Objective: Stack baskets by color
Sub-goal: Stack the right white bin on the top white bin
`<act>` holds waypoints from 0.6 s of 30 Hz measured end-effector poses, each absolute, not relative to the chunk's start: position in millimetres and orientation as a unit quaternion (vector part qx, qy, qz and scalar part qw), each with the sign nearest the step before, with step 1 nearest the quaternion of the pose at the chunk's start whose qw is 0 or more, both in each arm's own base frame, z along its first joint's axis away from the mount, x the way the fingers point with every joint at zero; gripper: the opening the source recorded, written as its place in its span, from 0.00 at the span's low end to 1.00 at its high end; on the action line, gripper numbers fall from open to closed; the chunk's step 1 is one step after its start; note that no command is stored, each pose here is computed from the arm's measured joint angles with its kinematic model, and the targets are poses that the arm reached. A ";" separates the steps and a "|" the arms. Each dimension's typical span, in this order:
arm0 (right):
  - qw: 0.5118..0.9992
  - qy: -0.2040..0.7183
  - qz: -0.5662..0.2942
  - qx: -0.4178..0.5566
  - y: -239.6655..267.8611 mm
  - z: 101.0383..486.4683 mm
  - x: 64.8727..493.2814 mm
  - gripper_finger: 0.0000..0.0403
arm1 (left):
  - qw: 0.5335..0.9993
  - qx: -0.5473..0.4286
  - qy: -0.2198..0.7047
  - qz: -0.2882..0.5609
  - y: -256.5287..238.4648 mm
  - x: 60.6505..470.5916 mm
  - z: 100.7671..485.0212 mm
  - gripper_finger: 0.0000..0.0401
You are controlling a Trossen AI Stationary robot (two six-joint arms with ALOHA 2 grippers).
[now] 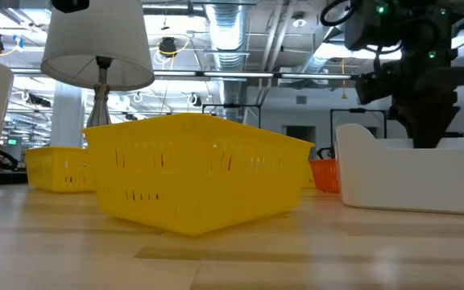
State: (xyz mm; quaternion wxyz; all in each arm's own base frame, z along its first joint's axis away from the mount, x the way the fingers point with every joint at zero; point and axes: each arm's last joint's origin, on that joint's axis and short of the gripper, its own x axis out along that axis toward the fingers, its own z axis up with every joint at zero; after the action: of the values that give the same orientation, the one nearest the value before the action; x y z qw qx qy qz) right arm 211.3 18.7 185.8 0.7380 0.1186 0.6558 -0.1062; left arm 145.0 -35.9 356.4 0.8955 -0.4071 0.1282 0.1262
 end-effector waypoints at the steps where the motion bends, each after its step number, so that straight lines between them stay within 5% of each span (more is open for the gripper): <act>1: 0.737 0.657 -0.103 0.120 19.8 185.9 211.1 0.04 | 0.896 -0.407 0.128 0.126 -35.9 144.9 356.4 0.63; 12: 0.755 0.624 -0.122 0.159 19.9 254.2 224.2 0.01 | 0.885 -0.427 0.129 0.132 -35.8 144.6 355.4 0.63; 18: 0.833 0.489 -0.150 0.212 7.7 324.4 251.0 0.00 | 0.884 -0.429 0.129 0.132 -35.8 144.5 355.5 0.63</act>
State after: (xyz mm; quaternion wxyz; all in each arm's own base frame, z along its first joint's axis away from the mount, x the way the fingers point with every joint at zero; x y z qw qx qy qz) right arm 251.0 7.7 324.4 0.8327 0.2123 0.4887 -0.1505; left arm 144.5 -35.8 355.5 0.8844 -0.4289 0.1287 0.1318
